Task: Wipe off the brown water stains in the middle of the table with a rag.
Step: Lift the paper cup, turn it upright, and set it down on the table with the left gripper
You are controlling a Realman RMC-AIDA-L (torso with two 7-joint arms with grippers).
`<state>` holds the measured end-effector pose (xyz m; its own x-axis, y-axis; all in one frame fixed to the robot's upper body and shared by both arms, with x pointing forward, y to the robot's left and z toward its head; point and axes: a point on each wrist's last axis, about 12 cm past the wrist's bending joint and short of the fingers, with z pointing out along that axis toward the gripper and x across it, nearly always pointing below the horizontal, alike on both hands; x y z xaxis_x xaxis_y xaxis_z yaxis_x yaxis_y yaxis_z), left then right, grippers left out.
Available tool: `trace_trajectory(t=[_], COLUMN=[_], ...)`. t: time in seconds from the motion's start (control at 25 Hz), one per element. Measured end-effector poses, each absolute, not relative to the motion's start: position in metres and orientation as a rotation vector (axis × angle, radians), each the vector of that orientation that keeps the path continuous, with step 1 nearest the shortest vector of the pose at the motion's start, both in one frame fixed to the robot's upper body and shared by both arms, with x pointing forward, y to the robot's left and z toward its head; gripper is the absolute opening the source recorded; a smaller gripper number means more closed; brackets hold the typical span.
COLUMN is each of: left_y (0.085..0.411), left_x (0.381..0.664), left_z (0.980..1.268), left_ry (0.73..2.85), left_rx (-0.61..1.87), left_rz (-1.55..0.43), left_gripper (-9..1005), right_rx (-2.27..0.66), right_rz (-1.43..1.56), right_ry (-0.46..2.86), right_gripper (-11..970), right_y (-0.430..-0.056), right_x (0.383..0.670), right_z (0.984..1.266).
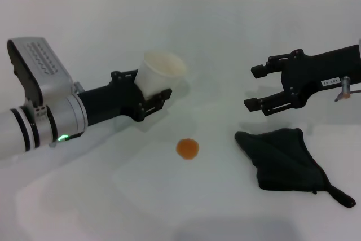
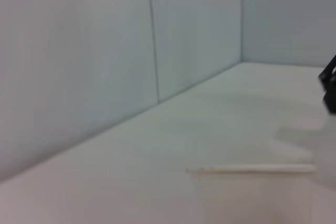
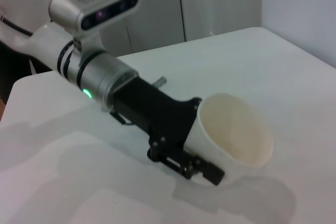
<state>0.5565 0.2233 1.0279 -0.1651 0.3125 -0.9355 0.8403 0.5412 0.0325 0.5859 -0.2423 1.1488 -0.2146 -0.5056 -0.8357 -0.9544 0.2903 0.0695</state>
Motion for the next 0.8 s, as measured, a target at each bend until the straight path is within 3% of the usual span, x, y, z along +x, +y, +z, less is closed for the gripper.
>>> trace_trajectory(t=[0.76,0.8], left_y=[0.229,0.230], left_x=[0.537,0.536], left_z=[1.005,1.003], left_ry=[1.791,1.794], left_rx=[0.964,0.966], left_rz=[-0.571,-0.567], left_gripper=[481,515], right_rx=[-1.308,-1.307], right_rz=[0.806,0.806], right_ry=[1.851,1.852], right_gripper=[822,822], right_y=[-0.243,-0.243], right_x=[0.584,0.584], right_z=[1.146,1.146])
